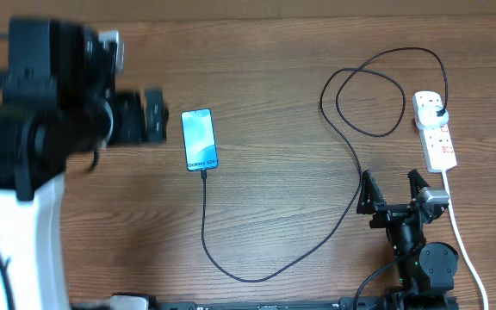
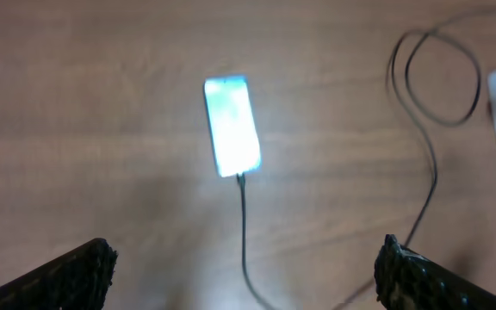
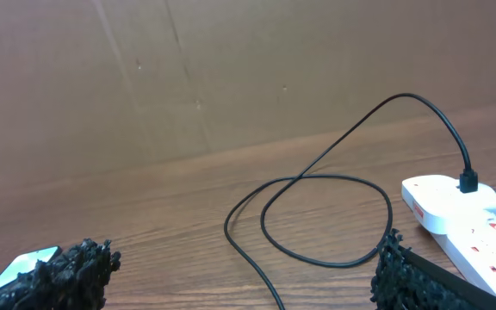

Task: Plug charger to phone and switch on socket

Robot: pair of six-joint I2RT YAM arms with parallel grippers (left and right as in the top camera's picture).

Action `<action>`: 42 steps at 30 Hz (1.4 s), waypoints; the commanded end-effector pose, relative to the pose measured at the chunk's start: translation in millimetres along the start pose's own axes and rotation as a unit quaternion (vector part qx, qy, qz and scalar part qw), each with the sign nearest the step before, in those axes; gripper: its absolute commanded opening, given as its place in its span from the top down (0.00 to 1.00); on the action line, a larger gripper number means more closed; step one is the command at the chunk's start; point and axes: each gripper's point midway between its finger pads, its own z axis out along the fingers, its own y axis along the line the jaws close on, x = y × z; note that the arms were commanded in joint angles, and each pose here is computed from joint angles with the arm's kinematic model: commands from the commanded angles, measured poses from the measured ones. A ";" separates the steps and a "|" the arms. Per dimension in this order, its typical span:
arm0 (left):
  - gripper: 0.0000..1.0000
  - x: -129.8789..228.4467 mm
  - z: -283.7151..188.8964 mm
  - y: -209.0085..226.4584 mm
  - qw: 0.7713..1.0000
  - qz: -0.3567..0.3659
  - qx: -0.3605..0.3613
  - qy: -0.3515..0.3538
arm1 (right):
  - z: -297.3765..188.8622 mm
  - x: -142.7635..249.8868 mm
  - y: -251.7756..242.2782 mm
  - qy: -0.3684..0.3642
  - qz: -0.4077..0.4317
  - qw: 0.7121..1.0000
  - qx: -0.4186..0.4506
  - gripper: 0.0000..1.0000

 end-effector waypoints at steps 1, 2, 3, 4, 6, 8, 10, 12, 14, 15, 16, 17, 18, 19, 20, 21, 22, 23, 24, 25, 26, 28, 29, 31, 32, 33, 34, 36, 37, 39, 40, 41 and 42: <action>0.00 35.2 -9.0 5.0 1.000 0.001 0.001 0.010 | 0.2 2.5 -0.7 -0.001 0.001 1.000 0.002 0.00; 0.00 45.2 -9.6 6.8 1.000 0.001 0.000 0.015 | 0.2 2.5 -0.7 -0.001 0.002 1.000 0.002 0.00; 0.01 56.2 -10.2 8.7 1.000 0.000 -0.001 0.019 | 0.2 2.5 -0.7 -0.001 0.001 1.000 0.002 0.00; 0.00 65.5 -10.6 10.3 1.000 0.000 -0.001 0.023 | 0.2 2.5 -0.7 -0.001 0.001 1.000 0.002 0.00; 0.00 84.6 -10.4 13.9 1.000 -0.001 -0.003 0.030 | 0.2 2.5 -0.7 -0.001 0.001 1.000 0.002 0.00; 0.00 101.5 -10.5 19.5 0.999 -0.001 -0.011 0.031 | 0.2 2.5 -0.7 -0.001 0.001 1.000 0.002 0.00; 0.01 111.0 -10.1 24.0 1.000 -0.001 -0.016 0.020 | 0.2 2.5 -0.7 -0.001 0.001 1.000 0.002 0.00; 0.00 113.6 -9.7 24.5 1.000 0.002 -0.011 -0.007 | 0.2 2.5 -0.7 -0.001 0.001 1.000 0.002 0.00; 0.00 107.6 -9.1 23.6 0.999 0.007 -0.004 -0.050 | 0.2 2.5 -0.7 -0.001 0.001 1.000 0.002 0.00; 0.00 103.5 -9.2 22.7 0.997 0.010 0.000 -0.072 | 0.2 2.5 -0.7 -0.001 0.001 1.000 0.002 0.00; 0.01 98.7 -9.2 21.8 0.995 0.012 0.005 -0.096 | 0.2 2.5 -0.7 -0.001 0.001 1.000 0.002 0.00; 0.00 93.4 -9.0 19.8 0.992 0.016 0.012 -0.122 | 0.2 2.5 -0.7 -0.001 0.001 1.000 0.002 0.00; 0.01 88.8 -8.3 17.3 0.989 0.020 0.021 -0.145 | 0.2 2.5 -0.7 -0.001 0.001 1.000 0.002 0.00; 0.01 85.5 -7.3 15.6 0.986 0.023 0.028 -0.164 | 0.2 2.5 -0.7 -0.001 0.001 1.000 0.002 0.00; 0.00 82.4 -6.0 14.7 0.983 0.025 0.033 -0.181 | 0.2 2.5 -0.7 -0.001 0.001 1.000 0.002 0.00; 0.01 78.7 -4.3 13.4 0.978 0.028 0.039 -0.201 | 0.2 2.5 -0.7 -0.001 0.001 1.000 0.002 0.00; 0.00 75.0 -2.5 12.4 0.974 0.031 0.043 -0.219 | 0.2 2.5 -0.7 -0.001 0.001 1.000 0.002 0.00; 0.00 70.4 -0.4 10.1 0.969 0.035 0.052 -0.240 | 0.2 2.5 -0.7 -0.001 0.001 1.000 0.002 0.00; 0.01 66.0 1.0 8.6 0.963 0.039 0.058 -0.259 | 0.2 2.5 -0.7 -0.001 0.001 1.000 0.002 0.00; 0.01 61.3 1.9 7.3 0.957 0.042 0.063 -0.280 | 0.2 2.5 -0.7 -0.001 0.001 1.000 0.002 0.00; 0.00 56.0 2.9 6.0 0.949 0.046 0.069 -0.305 | 0.2 2.5 -0.7 -0.001 0.001 1.000 0.002 0.00; 0.00 49.3 4.4 4.6 0.934 0.052 0.077 -0.344 | 0.2 2.5 -0.7 -0.001 0.001 1.000 0.002 0.00; 0.00 46.8 5.6 4.2 0.927 0.055 0.080 -0.362 | 0.2 2.5 -0.7 -0.001 0.001 1.000 0.002 0.00; 0.00 44.2 8.6 4.0 0.912 0.060 0.086 -0.397 | 0.2 2.5 -0.7 -0.001 0.001 1.000 0.002 0.00; 0.00 43.8 10.5 4.3 0.905 0.062 0.088 -0.412 | 0.2 2.5 -0.7 -0.001 0.001 1.000 0.002 0.00; 0.01 43.8 12.7 4.7 0.897 0.065 0.091 -0.427 | 0.2 2.5 -0.7 -0.001 0.001 1.000 0.002 0.00; 0.01 44.2 15.3 5.7 0.891 0.066 0.091 -0.440 | 0.2 2.5 -0.7 -0.001 0.001 1.000 0.002 0.00; 0.00 47.0 22.1 7.0 0.879 0.069 0.095 -0.462 | 0.2 2.5 -0.7 -0.001 0.001 1.000 0.002 0.00; 0.00 49.0 25.5 7.8 0.874 0.070 0.096 -0.471 | 0.2 2.5 -0.7 -0.001 0.001 1.000 0.002 0.00; 0.00 52.6 31.0 9.1 0.864 0.073 0.100 -0.489 | 0.2 2.5 -0.7 -0.001 0.001 1.000 0.002 0.00; 0.00 54.8 34.3 9.8 0.857 0.074 0.101 -0.499 | 0.2 2.5 -0.7 -0.001 0.001 1.000 0.002 0.00; 0.00 56.9 37.0 10.5 0.853 0.075 0.103 -0.506 | 0.2 2.5 -0.7 -0.001 0.001 1.000 0.002 0.00; 0.00 59.7 40.5 11.5 0.849 0.076 0.104 -0.513 | 0.2 2.5 -0.7 -0.001 0.001 1.000 0.002 0.00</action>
